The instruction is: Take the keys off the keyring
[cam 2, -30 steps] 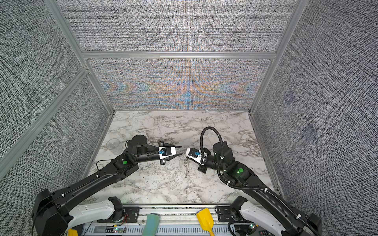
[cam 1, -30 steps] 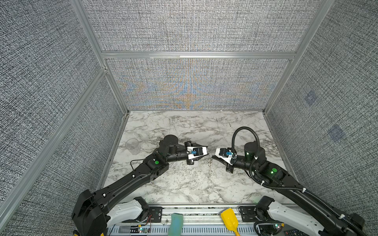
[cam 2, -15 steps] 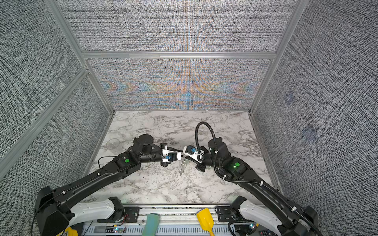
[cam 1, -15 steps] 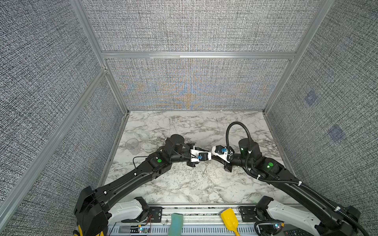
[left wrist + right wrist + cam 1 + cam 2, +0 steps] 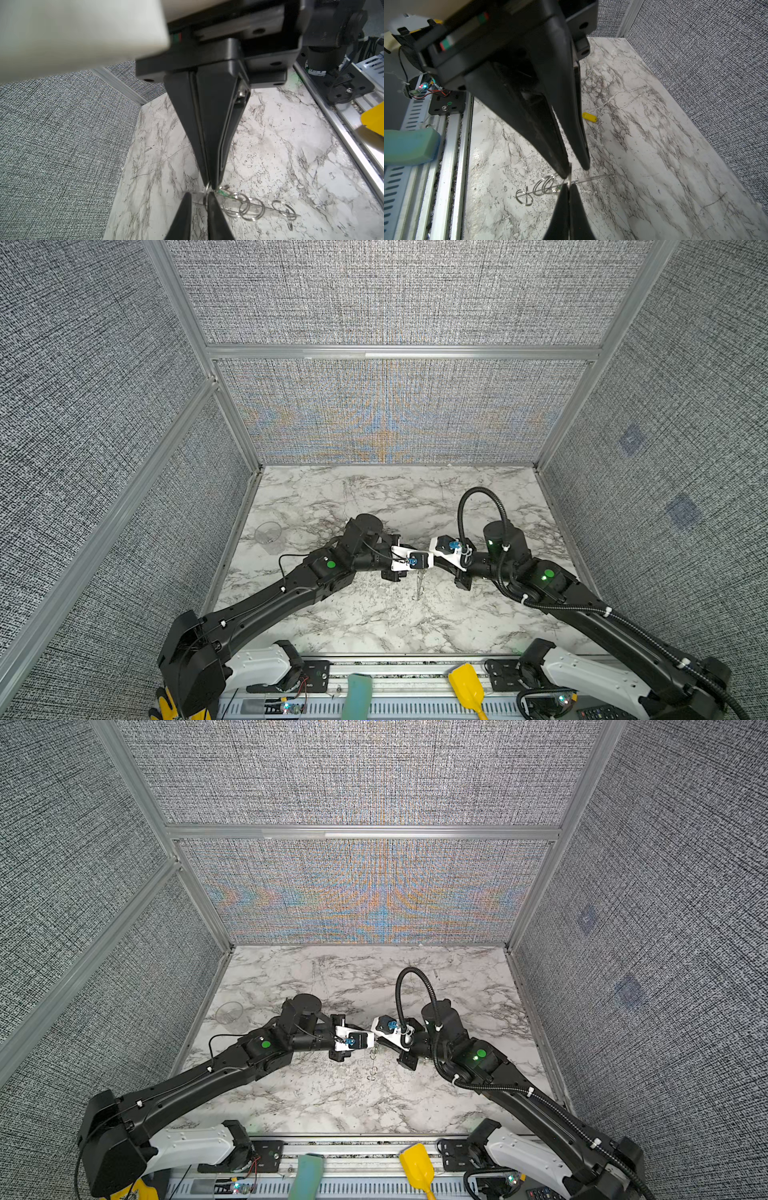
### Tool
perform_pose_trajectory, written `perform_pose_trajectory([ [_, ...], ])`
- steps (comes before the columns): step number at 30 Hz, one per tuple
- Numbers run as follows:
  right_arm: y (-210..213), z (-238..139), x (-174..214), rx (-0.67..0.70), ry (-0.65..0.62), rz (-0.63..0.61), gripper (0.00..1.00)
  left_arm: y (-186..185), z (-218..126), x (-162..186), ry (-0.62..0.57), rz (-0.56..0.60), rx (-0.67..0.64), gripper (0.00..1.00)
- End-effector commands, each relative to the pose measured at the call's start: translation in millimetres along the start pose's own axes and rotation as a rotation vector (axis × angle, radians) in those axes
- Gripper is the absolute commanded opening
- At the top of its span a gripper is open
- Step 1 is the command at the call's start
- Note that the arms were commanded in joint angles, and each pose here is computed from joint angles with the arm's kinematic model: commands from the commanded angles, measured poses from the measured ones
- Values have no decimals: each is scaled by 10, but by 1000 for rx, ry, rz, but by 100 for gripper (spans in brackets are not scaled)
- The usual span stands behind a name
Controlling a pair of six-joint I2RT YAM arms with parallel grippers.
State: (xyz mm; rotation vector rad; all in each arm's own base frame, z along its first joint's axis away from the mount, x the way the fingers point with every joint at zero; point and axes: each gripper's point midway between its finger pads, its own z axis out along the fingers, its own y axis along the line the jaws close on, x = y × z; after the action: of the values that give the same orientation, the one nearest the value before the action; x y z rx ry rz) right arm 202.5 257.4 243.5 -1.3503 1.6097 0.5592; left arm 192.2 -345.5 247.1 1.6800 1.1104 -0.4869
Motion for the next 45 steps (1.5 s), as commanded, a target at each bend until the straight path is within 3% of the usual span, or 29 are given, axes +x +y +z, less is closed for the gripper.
perform_pose_trajectory([
  [1, 16, -25, -46, -9, -13, 0, 0, 7, 5, -15, -5, -14, 2, 16],
  [12, 29, -34, -88, -13, -31, -5, 0, -22, 40, 3, -2, -35, 13, 16],
  [27, -3, -39, -83, 10, -34, -9, 0, -23, 64, -77, -53, -81, 24, 0],
  [35, -196, -261, -25, 191, -27, -35, 27, 23, 71, -200, -171, -222, 22, 0],
  [45, -139, -302, 176, 237, -59, 10, 36, 86, -2, -318, -263, -284, -23, 0],
])
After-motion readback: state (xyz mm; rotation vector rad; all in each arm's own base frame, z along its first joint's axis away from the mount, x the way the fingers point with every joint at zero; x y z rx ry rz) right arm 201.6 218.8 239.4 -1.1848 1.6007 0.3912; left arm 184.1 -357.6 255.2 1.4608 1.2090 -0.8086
